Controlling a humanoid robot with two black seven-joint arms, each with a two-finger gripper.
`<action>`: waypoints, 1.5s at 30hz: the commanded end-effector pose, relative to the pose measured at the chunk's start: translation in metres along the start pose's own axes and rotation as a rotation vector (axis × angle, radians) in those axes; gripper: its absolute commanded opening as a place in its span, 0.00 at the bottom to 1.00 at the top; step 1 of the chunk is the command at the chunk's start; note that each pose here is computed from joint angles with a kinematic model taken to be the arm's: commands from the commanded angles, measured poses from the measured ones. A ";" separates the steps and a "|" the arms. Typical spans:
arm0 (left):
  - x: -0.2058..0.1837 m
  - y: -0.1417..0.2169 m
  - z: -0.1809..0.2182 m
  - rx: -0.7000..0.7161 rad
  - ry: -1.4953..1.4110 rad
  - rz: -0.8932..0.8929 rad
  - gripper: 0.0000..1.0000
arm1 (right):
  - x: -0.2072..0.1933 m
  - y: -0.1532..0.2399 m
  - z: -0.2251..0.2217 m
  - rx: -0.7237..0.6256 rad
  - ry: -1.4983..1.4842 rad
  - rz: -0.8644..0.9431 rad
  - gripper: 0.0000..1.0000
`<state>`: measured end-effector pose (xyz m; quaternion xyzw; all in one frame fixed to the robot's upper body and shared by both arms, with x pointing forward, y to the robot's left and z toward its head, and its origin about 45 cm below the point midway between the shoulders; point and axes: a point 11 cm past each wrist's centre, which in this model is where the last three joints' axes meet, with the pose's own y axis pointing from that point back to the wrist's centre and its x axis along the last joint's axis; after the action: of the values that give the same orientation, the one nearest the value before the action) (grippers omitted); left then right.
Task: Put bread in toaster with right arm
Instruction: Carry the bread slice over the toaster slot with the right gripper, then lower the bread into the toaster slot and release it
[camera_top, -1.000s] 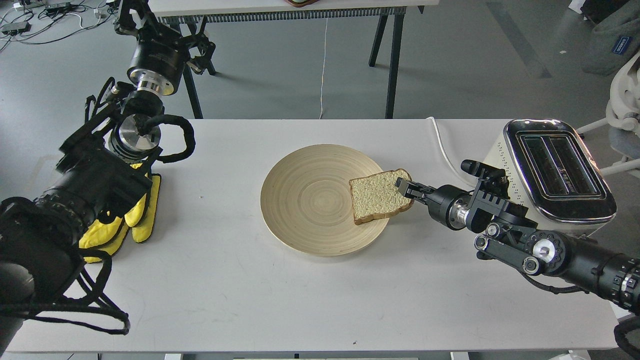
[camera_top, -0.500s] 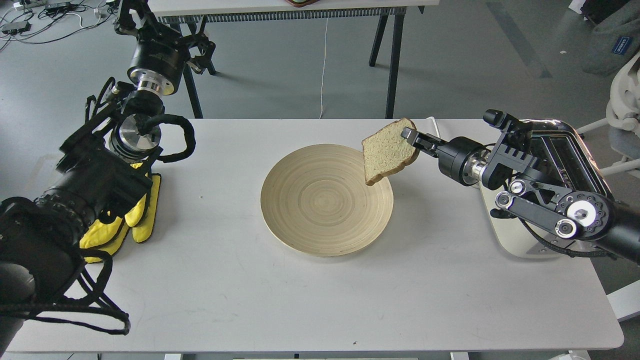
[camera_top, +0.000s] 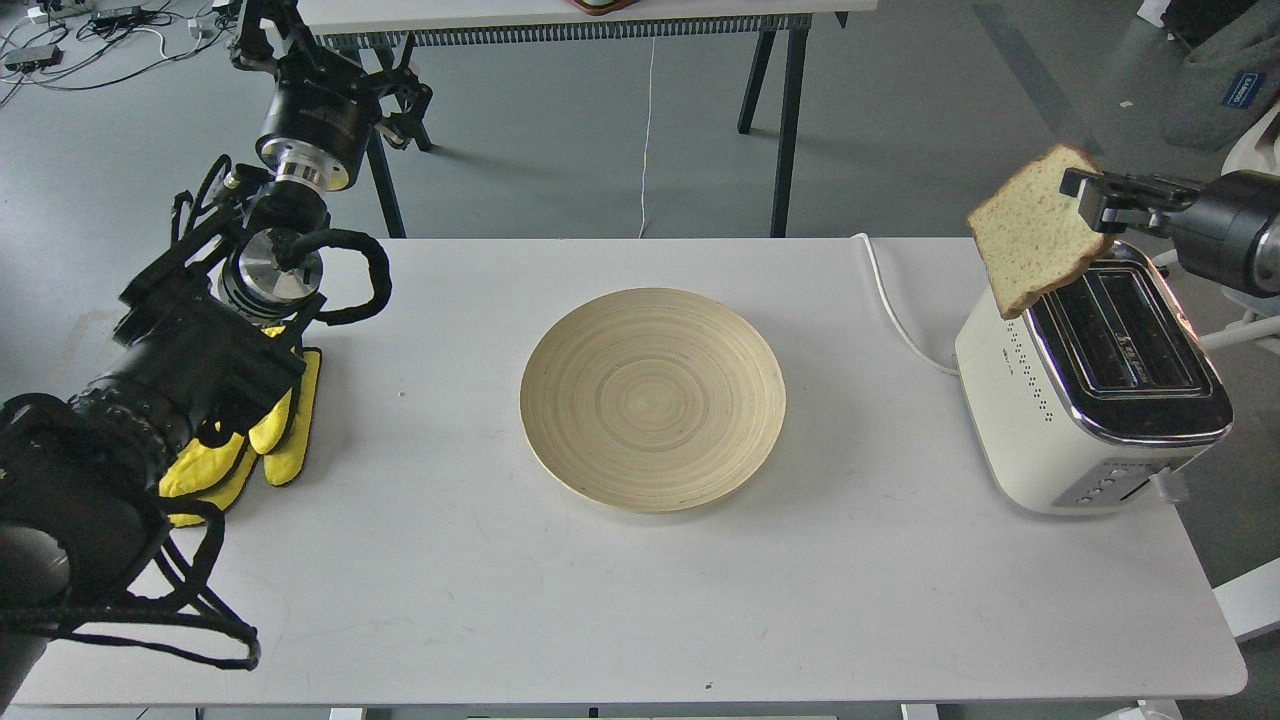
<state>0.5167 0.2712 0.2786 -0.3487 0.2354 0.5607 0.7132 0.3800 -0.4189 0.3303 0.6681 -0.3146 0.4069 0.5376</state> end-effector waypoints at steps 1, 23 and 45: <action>-0.001 0.000 -0.001 0.004 -0.001 -0.002 1.00 | -0.004 0.025 0.023 -0.067 0.000 -0.029 0.12; -0.001 0.000 -0.002 0.005 -0.002 -0.002 1.00 | -0.012 0.035 0.037 -0.110 -0.023 -0.039 0.12; -0.001 0.000 -0.002 0.004 -0.001 -0.004 1.00 | -0.017 0.040 0.028 -0.089 -0.053 -0.050 0.12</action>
<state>0.5166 0.2691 0.2785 -0.3473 0.2355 0.5590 0.7151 0.3434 -0.4575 0.3300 0.6602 -0.3297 0.3592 0.5714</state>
